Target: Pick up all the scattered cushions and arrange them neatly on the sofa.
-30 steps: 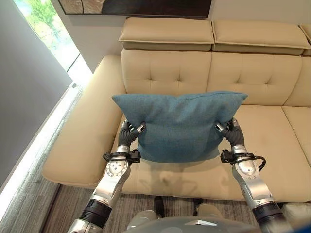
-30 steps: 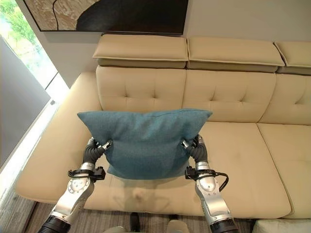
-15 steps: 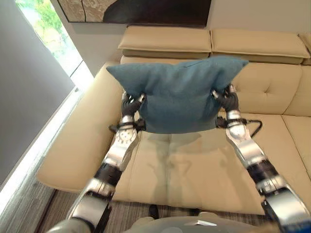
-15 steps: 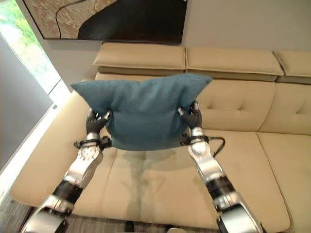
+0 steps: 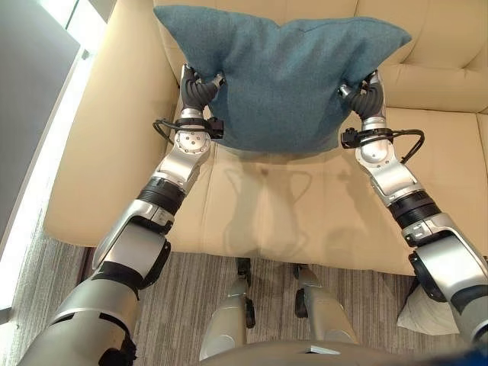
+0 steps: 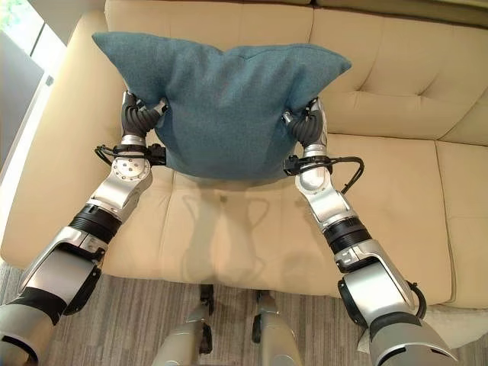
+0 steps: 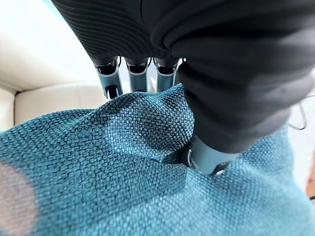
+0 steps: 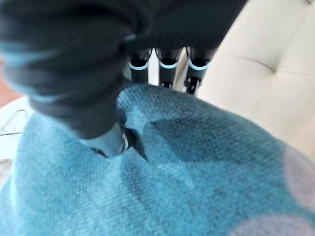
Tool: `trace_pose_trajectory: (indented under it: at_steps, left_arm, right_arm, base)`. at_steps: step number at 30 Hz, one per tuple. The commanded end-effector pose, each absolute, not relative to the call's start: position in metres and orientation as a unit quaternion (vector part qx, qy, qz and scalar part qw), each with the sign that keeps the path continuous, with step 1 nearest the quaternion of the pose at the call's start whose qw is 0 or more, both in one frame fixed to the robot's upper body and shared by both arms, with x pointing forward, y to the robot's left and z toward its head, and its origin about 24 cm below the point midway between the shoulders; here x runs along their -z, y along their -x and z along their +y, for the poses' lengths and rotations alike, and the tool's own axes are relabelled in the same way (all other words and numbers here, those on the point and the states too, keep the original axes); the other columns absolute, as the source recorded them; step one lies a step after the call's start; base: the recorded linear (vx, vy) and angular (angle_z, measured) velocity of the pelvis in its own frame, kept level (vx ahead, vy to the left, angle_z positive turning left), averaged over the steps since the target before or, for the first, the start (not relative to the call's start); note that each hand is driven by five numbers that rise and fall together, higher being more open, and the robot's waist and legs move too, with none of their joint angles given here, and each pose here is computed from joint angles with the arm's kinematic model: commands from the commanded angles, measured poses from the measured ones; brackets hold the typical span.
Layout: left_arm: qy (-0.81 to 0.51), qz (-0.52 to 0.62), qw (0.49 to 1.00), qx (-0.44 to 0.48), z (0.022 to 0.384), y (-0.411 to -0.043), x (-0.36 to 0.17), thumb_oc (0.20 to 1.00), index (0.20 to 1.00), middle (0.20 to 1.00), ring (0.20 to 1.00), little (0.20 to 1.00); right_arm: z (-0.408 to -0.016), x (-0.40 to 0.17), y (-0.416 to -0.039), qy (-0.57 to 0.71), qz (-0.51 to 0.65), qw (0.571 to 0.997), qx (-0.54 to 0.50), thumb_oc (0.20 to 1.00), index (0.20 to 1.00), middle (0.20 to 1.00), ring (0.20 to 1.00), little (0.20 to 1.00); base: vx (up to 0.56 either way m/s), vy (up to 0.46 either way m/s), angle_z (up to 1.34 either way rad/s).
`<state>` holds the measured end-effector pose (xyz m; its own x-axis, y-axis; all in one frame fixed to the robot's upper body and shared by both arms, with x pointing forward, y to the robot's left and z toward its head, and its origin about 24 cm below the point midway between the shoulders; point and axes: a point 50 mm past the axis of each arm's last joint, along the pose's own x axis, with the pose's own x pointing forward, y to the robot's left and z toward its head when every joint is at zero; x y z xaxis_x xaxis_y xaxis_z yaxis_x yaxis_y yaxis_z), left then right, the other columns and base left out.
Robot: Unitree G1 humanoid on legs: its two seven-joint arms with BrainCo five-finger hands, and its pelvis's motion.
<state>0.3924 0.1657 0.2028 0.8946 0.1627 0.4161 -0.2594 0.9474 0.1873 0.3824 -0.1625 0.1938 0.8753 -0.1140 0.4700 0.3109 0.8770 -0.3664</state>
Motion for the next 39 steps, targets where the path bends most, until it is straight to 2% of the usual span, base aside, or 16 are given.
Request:
trace_pose_trajectory:
  at_steps: [1,7,8,9,10,11,12,13,14,19,24,27,33,34,35,39]
  left_arm:
    - [-0.112,-0.348,0.929,-0.064,0.138,-0.387,-0.274,0.200,0.200,0.200,0.200,0.200]
    - [-0.120,-0.346,0.927,-0.083,0.143,-0.390,-0.274,0.200,0.200,0.200,0.200,0.200]
    - [-0.120,-0.344,0.927,-0.087,0.143,-0.390,-0.273,0.470,0.470,0.470,0.470,0.470]
    - [-0.128,-0.325,0.932,-0.092,0.146,-0.394,-0.265,1.000,1.000,1.000,1.000,1.000]
    - [-0.137,-0.317,0.934,-0.095,0.148,-0.395,-0.262,1.000,1.000,1.000,1.000,1.000]
    - [-0.145,-0.310,0.934,-0.099,0.150,-0.397,-0.261,1.000,1.000,1.000,1.000,1.000]
    - [-0.161,-0.304,0.933,-0.110,0.159,-0.399,-0.263,1.000,1.000,1.000,1.000,1.000]
    - [-0.167,-0.301,0.931,-0.118,0.165,-0.400,-0.263,1.000,1.000,1.000,1.000,1.000]
    - [-0.170,-0.291,0.932,-0.136,0.180,-0.399,-0.261,1.000,1.000,1.000,1.000,1.000]
    - [-0.130,-0.233,0.936,-0.229,0.253,-0.392,-0.245,1.000,1.000,1.000,1.000,1.000]
    - [-0.110,-0.219,0.932,-0.265,0.298,-0.368,-0.222,1.000,1.000,1.000,1.000,1.000]
    - [-0.108,-0.218,0.937,-0.250,0.299,-0.354,-0.203,1.000,1.000,1.000,1.000,1.000]
    - [-0.048,-0.088,0.971,-0.218,0.284,-0.288,-0.077,1.000,1.000,1.000,1.000,1.000]
    - [-0.048,-0.087,0.971,-0.218,0.284,-0.287,-0.076,1.000,1.000,1.000,1.000,1.000]
    - [-0.027,0.003,0.972,-0.234,0.284,-0.257,-0.027,1.000,1.000,1.000,1.000,1.000]
    - [-0.037,0.135,0.963,-0.230,0.281,-0.210,0.033,1.000,1.000,1.000,1.000,1.000]
  right_arm:
    - [-0.122,-0.262,-0.377,0.184,-0.362,0.912,0.058,0.200,0.200,0.200,0.200,0.200]
    - [-0.123,-0.268,-0.382,0.213,-0.367,0.903,0.067,0.200,0.200,0.200,0.200,0.200]
    - [-0.124,-0.270,-0.382,0.219,-0.368,0.901,0.070,0.200,0.200,0.200,0.200,0.200]
    - [-0.127,-0.274,-0.383,0.239,-0.372,0.893,0.081,0.200,0.200,0.200,0.200,0.200]
    - [-0.129,-0.275,-0.384,0.250,-0.371,0.890,0.085,0.285,0.285,0.285,0.285,0.285]
    - [-0.131,-0.277,-0.385,0.258,-0.372,0.887,0.090,0.435,0.435,0.435,0.435,0.435]
    - [-0.138,-0.282,-0.386,0.263,-0.371,0.885,0.103,0.736,0.736,0.736,0.736,0.736]
    - [-0.143,-0.282,-0.387,0.259,-0.364,0.887,0.113,0.953,0.953,0.953,0.953,0.953]
    - [-0.154,-0.280,-0.388,0.248,-0.355,0.892,0.129,1.000,1.000,1.000,1.000,1.000]
    - [-0.213,-0.268,-0.390,0.212,-0.293,0.909,0.209,1.000,1.000,1.000,1.000,1.000]
    - [-0.283,-0.237,-0.375,0.206,-0.219,0.908,0.292,1.000,1.000,1.000,1.000,1.000]
    - [-0.306,-0.209,-0.359,0.206,-0.187,0.909,0.309,1.000,1.000,1.000,1.000,1.000]
    - [-0.315,-0.087,-0.291,0.233,-0.053,0.931,0.277,1.000,1.000,1.000,1.000,1.000]
    - [-0.315,-0.087,-0.291,0.233,-0.052,0.931,0.277,1.000,1.000,1.000,1.000,1.000]
    - [-0.311,-0.043,-0.266,0.239,0.023,0.936,0.257,1.000,1.000,1.000,1.000,1.000]
    - [-0.304,0.010,-0.229,0.254,0.130,0.933,0.220,1.000,1.000,1.000,1.000,1.000]
  base:
    - [0.00,0.000,0.00]
    - [0.00,0.002,-0.01]
    - [0.00,0.000,0.00]
    - [0.00,0.000,0.00]
    - [0.00,0.000,0.00]
    - [0.00,0.000,0.00]
    - [0.00,0.000,0.00]
    - [0.00,0.000,0.00]
    - [0.00,0.000,0.00]
    - [0.01,0.003,-0.02]
    - [0.00,0.003,0.01]
    - [0.01,0.002,0.06]
    - [0.04,-0.019,0.07]
    - [0.08,-0.036,0.06]
    - [0.03,-0.024,0.05]
    - [0.02,-0.018,0.01]
